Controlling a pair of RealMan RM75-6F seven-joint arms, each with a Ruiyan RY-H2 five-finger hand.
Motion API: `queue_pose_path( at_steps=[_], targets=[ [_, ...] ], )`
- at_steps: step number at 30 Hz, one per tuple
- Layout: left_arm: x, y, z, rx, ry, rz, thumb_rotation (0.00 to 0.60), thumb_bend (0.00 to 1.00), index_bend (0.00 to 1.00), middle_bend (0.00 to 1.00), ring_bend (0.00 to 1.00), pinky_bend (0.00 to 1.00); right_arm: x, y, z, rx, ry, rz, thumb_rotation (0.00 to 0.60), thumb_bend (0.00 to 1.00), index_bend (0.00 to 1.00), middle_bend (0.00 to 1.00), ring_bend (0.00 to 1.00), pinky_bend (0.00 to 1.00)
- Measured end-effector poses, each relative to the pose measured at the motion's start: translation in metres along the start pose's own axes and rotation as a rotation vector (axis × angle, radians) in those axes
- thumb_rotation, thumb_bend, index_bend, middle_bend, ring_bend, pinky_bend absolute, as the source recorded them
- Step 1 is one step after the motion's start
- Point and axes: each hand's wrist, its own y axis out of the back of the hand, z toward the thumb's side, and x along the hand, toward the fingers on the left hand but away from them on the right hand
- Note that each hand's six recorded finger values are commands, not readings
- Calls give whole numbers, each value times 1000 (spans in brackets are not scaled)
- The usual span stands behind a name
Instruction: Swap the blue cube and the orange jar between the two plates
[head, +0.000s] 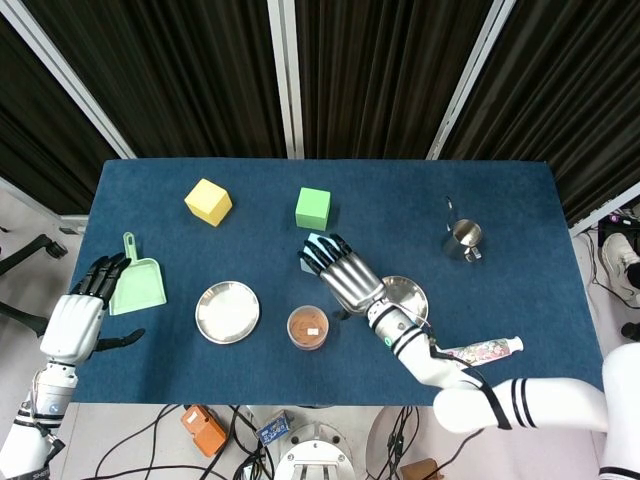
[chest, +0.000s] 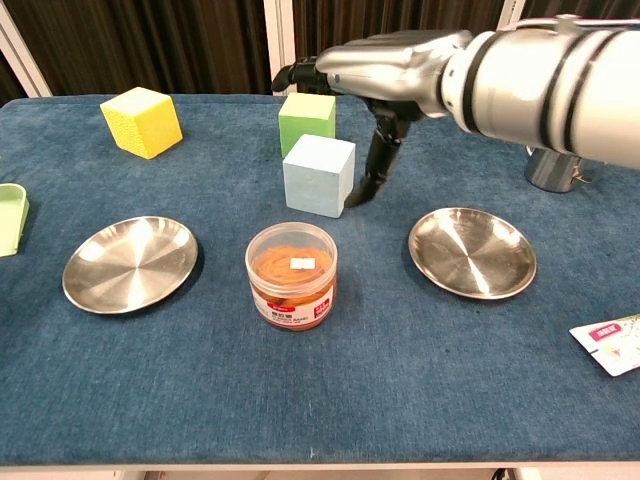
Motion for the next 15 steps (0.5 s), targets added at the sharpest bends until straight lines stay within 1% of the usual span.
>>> queue_pose_path(
  at_steps=[4, 9, 12, 15],
  targets=[
    [0, -1, -2, -5, -3, -11, 600, 54, 15, 26, 28, 260, -33, -9, -4, 35, -49, 17, 578, 165, 0, 0, 0, 0],
    [0, 1, -7, -12, 5, -16, 600, 54, 15, 26, 27, 242, -76, -26, -4, 103, -106, 47, 578, 165, 0, 0, 0, 0],
    [-1, 4, -11, -24, 12, -11, 600, 54, 15, 26, 27, 230, -96, -38, 3, 128, -124, 76, 579, 169, 0, 0, 0, 0],
    [-3, 7, -16, -32, 23, -3, 600, 54, 15, 26, 27, 230, -109, -50, 14, 145, -123, 115, 581, 189, 0, 0, 0, 0]
  ],
)
